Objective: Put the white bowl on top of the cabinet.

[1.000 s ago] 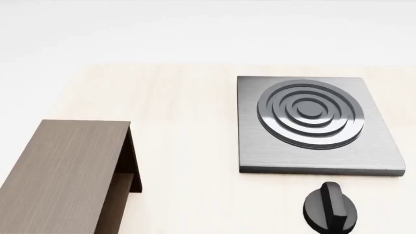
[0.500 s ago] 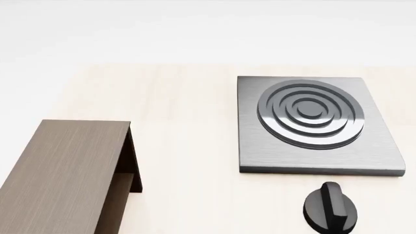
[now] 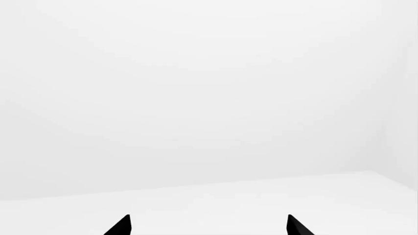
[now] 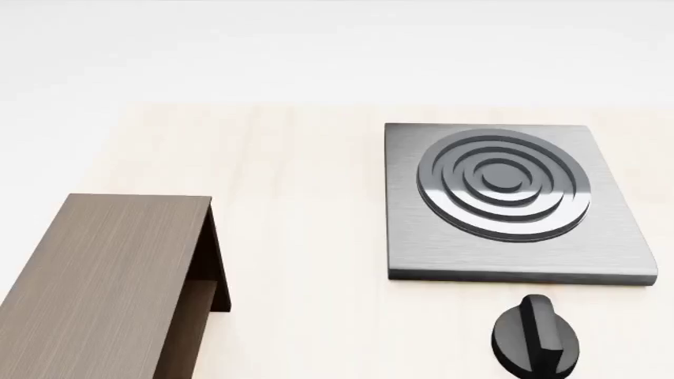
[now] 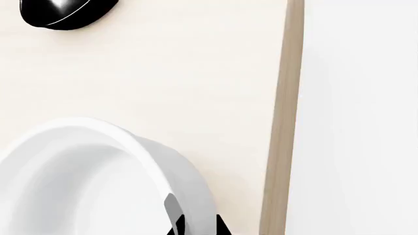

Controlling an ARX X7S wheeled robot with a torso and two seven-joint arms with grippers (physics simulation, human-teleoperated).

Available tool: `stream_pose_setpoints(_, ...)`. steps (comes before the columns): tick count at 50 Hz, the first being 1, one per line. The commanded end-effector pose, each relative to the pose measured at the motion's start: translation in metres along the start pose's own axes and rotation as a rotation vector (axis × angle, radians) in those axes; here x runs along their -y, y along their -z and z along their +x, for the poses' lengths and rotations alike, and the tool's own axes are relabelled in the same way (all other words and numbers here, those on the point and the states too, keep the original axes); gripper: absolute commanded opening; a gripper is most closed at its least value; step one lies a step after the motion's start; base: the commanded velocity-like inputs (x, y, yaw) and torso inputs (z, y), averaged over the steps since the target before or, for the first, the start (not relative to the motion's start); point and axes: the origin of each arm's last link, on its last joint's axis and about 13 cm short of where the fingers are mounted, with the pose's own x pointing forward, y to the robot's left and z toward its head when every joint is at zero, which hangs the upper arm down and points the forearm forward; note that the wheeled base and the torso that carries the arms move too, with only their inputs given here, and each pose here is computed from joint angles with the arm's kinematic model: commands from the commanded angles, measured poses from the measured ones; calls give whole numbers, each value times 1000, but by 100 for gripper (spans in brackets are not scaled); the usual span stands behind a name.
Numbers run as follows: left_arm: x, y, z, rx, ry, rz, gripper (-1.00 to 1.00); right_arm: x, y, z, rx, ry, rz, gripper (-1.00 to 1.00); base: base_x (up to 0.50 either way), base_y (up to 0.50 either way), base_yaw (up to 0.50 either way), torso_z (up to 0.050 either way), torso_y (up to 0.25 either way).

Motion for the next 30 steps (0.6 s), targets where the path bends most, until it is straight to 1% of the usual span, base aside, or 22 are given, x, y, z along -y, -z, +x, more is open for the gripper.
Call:
stream_pose_setpoints(1,0,1,0,-1,1,0,100,-14,-7,-20,65,-55,-21,-100,0,0,0,0,0)
stream_pose_setpoints(9,0,1,0,-1,0,0,100,-25,-12,-35,90,-112,-42,-100,0,0,0,0,0)
stream_pose_setpoints(25,-1,0,0,0,-1,0,100,-28,-17,-46,109,-148,-41,-100,0,0,0,0,0)
stream_pose_setpoints(30,-1,0,0,0,0,0,100,-32,-22,-50,122,-152,-41,-100,0,0,0,0,0)
